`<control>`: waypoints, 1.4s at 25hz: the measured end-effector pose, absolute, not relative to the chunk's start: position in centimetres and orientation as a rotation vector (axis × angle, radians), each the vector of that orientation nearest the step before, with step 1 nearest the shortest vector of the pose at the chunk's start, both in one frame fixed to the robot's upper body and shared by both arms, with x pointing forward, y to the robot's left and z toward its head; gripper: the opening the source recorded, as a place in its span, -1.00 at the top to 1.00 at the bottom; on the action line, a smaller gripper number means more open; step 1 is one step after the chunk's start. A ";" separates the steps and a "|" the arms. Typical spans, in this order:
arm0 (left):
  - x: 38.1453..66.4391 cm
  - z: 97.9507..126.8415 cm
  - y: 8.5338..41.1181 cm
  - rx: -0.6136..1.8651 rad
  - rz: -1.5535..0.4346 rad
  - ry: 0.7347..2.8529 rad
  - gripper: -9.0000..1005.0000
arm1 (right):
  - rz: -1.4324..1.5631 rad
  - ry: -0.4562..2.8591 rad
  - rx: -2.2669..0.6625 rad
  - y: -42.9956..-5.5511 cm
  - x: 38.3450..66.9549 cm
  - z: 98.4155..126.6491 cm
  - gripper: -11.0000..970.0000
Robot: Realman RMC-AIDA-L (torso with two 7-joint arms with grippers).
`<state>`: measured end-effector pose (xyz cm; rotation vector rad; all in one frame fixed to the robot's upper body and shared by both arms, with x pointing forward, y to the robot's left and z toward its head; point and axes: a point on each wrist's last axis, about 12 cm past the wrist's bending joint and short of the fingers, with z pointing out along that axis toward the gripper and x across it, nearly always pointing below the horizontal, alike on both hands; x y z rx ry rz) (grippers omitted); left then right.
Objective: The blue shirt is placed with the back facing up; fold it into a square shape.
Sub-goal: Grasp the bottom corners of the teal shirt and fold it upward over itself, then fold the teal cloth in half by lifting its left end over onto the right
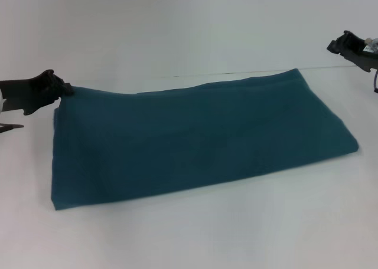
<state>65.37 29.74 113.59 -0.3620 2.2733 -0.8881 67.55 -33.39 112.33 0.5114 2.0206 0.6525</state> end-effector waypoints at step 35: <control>64.3 111.6 31.6 -0.494 -0.829 2.237 0.43 | 0.692 2.051 0.466 -33.2 66.9 111.8 0.90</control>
